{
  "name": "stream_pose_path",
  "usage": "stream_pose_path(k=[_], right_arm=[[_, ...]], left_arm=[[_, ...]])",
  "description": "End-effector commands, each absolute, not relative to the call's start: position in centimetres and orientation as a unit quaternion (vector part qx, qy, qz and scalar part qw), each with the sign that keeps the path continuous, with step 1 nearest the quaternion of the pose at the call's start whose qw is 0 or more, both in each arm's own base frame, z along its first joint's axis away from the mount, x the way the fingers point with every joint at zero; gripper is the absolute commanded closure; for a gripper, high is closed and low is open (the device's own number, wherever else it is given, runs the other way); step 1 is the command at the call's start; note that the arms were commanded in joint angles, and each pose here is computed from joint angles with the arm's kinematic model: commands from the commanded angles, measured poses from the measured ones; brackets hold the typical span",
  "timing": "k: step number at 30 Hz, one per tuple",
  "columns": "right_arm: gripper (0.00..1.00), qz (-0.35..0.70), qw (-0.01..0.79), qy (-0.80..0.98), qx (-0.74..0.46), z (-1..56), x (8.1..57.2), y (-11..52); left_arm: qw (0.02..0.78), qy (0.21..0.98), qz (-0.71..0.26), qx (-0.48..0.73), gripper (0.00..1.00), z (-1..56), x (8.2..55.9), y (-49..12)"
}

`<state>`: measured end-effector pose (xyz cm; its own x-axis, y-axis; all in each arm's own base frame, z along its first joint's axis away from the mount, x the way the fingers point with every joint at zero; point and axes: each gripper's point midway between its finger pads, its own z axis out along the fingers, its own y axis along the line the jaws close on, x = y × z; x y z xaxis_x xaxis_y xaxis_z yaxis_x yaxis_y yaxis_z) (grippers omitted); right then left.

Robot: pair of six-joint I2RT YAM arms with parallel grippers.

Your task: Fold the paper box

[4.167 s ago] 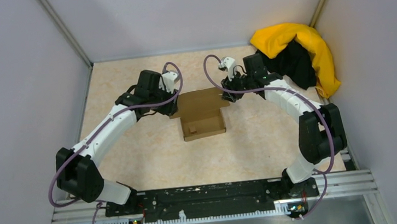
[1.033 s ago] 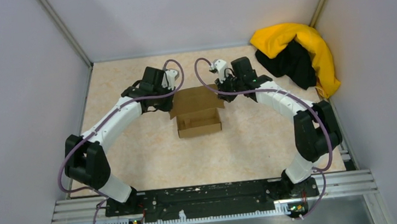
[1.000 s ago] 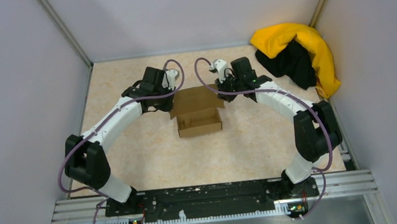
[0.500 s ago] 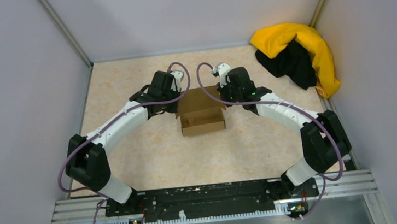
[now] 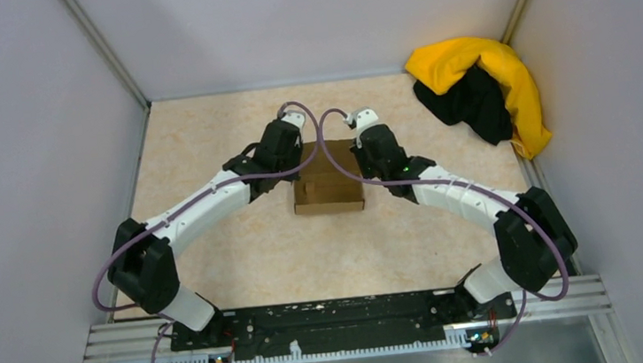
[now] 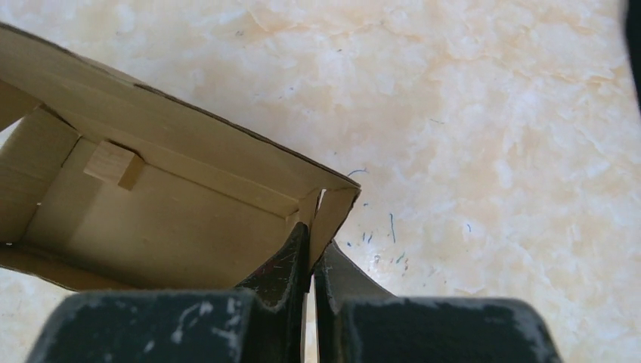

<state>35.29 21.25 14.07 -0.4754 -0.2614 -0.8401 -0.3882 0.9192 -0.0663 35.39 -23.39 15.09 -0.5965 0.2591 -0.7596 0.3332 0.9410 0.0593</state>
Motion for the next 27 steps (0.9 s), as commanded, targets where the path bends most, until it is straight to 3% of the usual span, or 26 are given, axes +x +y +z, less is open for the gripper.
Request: stream_pose_path(k=[1,27], right_arm=[[1.00,0.125,0.542,0.814,-0.166,18.8,35.3,24.7],[1.00,0.110,0.572,0.812,-0.043,16.5,35.5,24.1]], left_arm=[[0.476,0.859,-0.110,0.153,0.92,18.6,35.5,-27.4],[0.518,0.846,-0.115,0.042,0.93,16.6,35.8,-28.1]])
